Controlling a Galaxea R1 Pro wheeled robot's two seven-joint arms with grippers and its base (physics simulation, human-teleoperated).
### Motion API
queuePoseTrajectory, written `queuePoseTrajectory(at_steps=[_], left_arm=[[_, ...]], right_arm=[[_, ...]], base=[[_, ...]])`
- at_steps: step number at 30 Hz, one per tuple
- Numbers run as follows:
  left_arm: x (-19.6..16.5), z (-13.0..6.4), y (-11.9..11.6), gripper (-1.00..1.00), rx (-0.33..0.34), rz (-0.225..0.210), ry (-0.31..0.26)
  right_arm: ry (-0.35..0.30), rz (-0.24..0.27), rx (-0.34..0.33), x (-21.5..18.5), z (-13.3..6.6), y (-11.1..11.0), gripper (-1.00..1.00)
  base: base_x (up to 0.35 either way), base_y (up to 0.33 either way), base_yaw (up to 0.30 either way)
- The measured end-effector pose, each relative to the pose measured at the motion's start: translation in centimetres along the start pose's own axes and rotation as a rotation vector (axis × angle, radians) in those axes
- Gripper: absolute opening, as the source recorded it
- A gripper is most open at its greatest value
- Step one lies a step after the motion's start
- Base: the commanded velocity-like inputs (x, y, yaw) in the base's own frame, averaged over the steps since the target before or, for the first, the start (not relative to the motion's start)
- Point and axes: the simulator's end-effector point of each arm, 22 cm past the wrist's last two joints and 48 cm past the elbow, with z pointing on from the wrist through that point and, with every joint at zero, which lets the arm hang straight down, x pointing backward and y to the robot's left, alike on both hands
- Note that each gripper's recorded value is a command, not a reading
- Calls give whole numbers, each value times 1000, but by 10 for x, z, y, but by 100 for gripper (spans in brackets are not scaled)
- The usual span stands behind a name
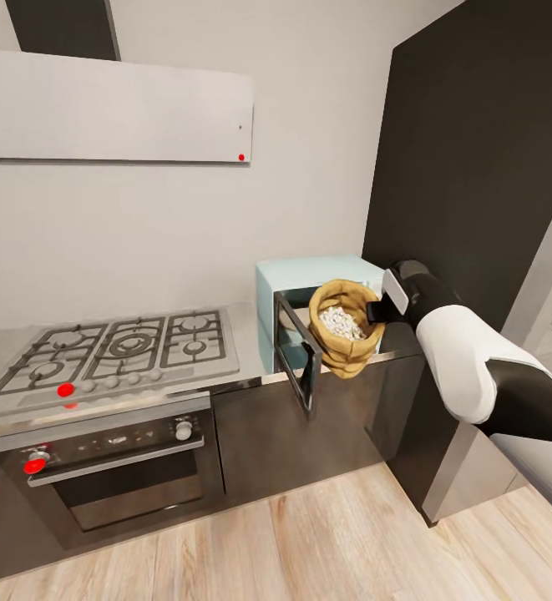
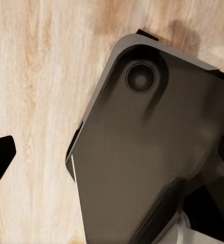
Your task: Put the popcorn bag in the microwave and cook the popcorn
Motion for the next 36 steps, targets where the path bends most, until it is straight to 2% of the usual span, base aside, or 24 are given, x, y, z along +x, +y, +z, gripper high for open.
queuePoseTrajectory(at_steps=[6, 9, 12, 14, 16, 19, 24, 28, 36], left_arm=[[0, 0, 0, 100, 0, 0, 0], [0, 0, 0, 100, 0, 0, 0], [0, 0, 0, 100, 0, 0, 0], [-1, 0, 1, 100, -1, -2, -2], [-1, 0, 1, 100, -1, -2, -2], [-1, 0, 1, 100, -2, -2, -1], [-1, 0, 1, 100, -1, -2, -2], [-1, 0, 1, 100, -2, -2, -2], [-1, 0, 1, 100, -1, -2, -2]], right_arm=[[4, -2, 6, 1, 1, -1, -100], [83, -24, 5, 30, 18, 3, -100], [107, -30, 0, 39, 22, 5, -100], [105, -43, 31, 40, 25, -3, -100], [105, -44, 30, 42, 27, -2, -100], [105, -52, 61, 44, 31, -16, -100], [161, -70, 106, 60, 36, -39, -100], [188, -85, 112, 69, 39, -39, -100], [189, -93, 114, 70, 39, -37, -100]], base=[[0, 0, 0], [0, 0, 0], [0, 0, 0], [0, 0, 0], [0, 0, 0], [0, 0, 0], [0, 0, 0], [0, 0, 0], [0, 0, 0]])
